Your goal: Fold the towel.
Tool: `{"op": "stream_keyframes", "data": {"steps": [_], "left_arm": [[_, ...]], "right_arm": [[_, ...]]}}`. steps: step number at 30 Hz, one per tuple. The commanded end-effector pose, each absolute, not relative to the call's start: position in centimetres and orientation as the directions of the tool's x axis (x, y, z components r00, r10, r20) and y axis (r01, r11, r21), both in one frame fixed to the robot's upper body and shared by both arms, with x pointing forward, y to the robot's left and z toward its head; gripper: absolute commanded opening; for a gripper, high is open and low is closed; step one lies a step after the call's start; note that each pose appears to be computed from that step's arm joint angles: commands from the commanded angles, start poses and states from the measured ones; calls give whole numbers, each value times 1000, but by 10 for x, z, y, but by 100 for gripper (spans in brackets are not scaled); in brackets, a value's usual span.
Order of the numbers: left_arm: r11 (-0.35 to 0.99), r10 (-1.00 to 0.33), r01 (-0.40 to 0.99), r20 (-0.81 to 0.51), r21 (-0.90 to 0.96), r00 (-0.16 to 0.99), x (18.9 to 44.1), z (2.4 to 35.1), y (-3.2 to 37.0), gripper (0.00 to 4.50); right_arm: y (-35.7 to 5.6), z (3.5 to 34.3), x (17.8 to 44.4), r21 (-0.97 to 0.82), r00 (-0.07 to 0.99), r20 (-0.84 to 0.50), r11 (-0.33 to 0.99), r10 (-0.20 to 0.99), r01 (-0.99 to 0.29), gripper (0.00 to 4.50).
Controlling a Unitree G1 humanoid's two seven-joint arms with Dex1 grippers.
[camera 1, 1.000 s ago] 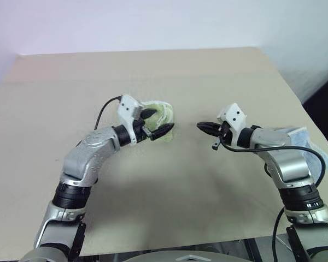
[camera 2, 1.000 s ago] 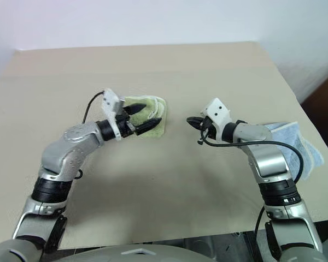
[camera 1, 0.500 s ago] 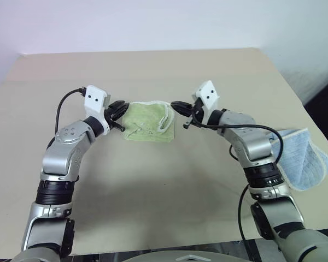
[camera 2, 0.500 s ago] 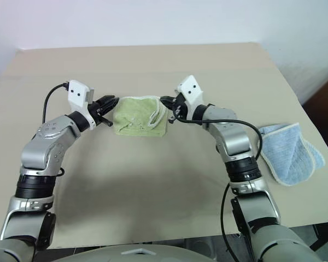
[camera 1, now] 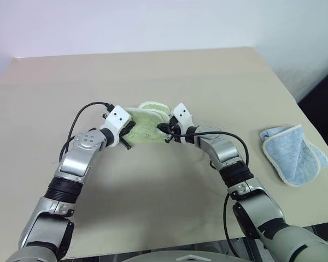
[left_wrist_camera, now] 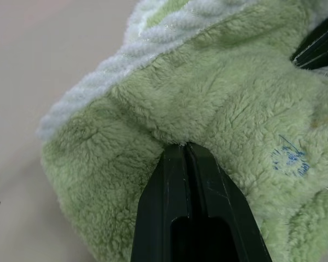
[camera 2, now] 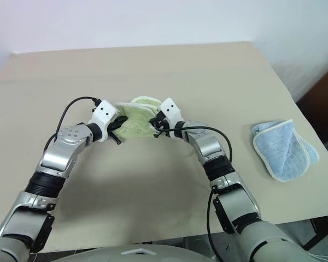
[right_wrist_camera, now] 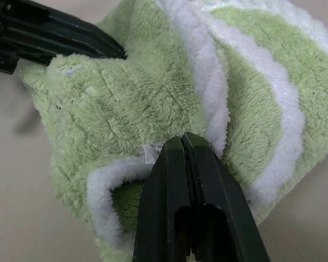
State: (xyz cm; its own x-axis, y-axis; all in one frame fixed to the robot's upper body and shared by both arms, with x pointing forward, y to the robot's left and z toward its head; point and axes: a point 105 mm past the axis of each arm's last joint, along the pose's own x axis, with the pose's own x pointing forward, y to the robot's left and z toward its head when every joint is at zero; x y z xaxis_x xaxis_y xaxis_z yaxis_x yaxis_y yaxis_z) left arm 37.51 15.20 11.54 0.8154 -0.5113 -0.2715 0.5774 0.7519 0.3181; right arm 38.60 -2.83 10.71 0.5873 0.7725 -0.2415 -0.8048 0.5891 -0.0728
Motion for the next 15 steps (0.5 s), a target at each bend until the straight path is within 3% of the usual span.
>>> {"op": "stream_keyframes", "data": {"steps": [1, 4, 7, 10, 15], "left_arm": [[833, -534, 539, -73, 122, 842, 372, 156, 157, 13], [883, -455, 458, 45, -103, 889, 371, 181, 182, 13], [865, -375, 370, 52, -338, 925, 365, 184, 214, 13], [829, -346, 304, -3, -470, 938, 359, 172, 230, 66], [722, -397, 250, -90, -645, 913, 345, 146, 226, 231]], "right_arm": [[-41, 141, 383, -119, 605, -126, 593, 786, -796, 0], [-53, 163, 376, -147, 605, -64, 592, 794, -792, 0], [-70, 183, 369, -182, 612, -22, 599, 790, -780, 0], [-81, 189, 366, -206, 632, -18, 616, 774, -760, 0], [-90, 190, 367, -221, 656, -20, 637, 754, -739, 0]]}}
